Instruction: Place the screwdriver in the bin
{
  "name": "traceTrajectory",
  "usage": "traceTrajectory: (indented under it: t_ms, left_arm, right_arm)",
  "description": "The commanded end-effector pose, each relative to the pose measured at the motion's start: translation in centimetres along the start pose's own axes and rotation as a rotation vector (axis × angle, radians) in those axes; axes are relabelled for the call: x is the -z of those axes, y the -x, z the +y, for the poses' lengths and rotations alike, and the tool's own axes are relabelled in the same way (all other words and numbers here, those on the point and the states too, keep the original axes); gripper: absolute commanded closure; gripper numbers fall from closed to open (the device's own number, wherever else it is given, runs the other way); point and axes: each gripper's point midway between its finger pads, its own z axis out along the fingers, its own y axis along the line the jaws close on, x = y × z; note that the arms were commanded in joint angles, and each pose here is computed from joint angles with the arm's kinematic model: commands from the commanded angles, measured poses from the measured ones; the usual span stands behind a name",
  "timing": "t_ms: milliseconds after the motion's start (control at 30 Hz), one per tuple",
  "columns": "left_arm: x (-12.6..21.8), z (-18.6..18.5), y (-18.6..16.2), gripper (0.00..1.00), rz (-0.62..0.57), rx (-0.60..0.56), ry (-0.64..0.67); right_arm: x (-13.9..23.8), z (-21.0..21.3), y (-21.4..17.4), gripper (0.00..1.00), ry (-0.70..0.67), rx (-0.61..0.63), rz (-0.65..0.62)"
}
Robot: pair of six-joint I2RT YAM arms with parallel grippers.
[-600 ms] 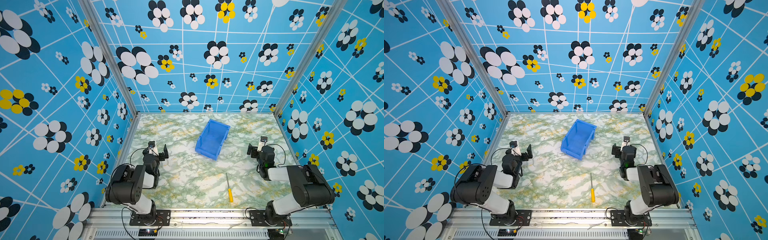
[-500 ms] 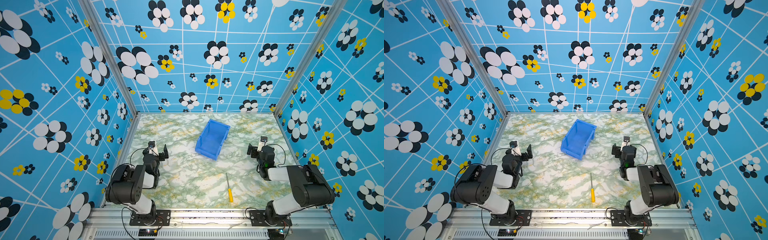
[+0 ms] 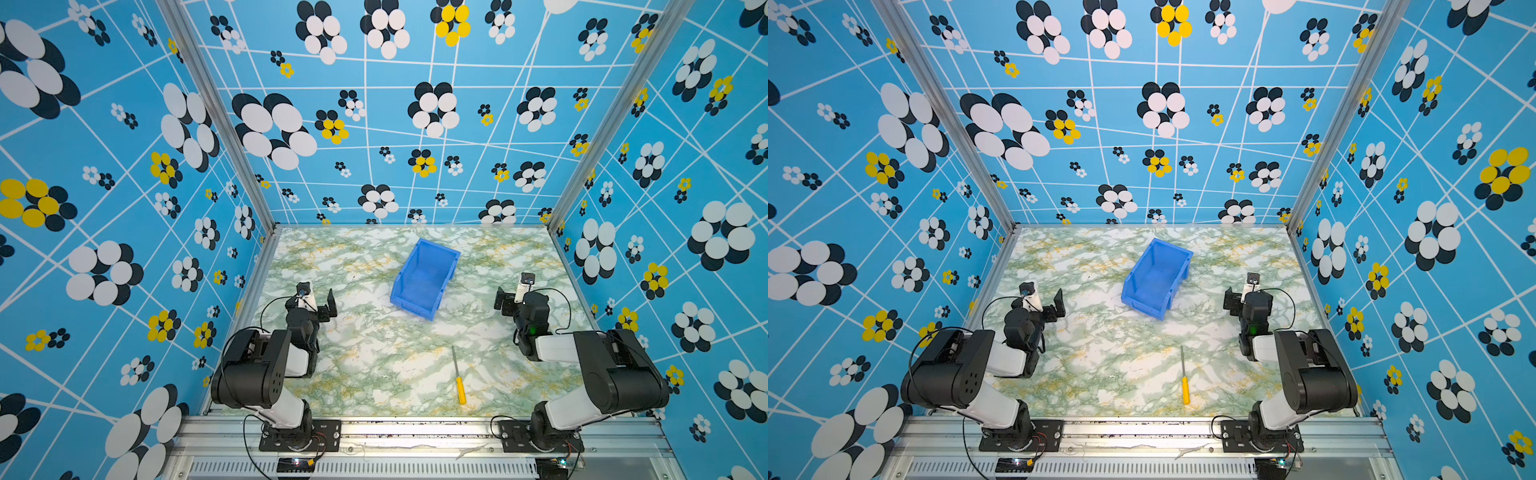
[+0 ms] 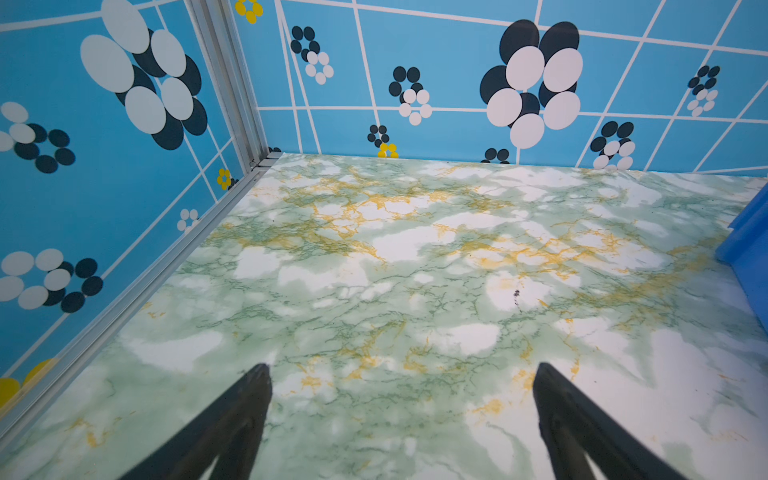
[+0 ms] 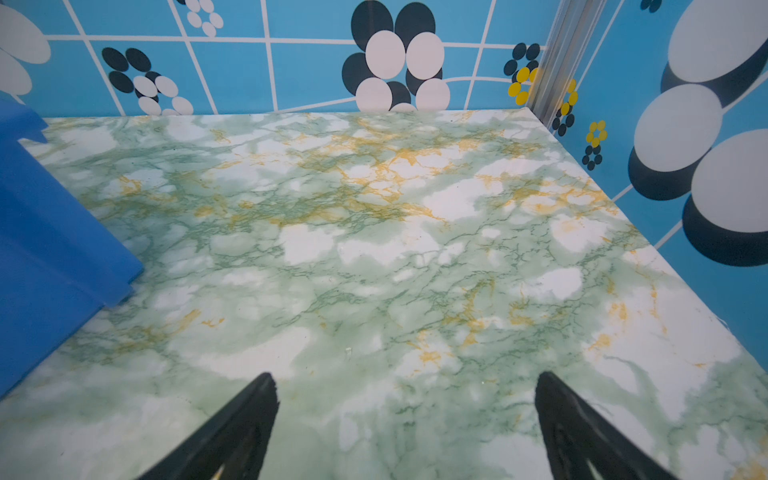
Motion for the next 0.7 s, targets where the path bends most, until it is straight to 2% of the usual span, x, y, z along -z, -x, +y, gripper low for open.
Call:
traceTrajectory:
  t_ms: [0, 667]
  left_arm:
    - [0.28, 0.48, -0.12, 0.01, -0.008, 0.007, 0.020]
    - [0.27, 0.45, -0.09, 0.01, -0.009, 0.006, 0.018]
  right_arm:
    - [-0.09, 0.01, 0.73, 0.01, 0.005, -0.004, -0.017]
    - [-0.17, -0.04, 0.69, 0.01, 0.005, -0.009, -0.013]
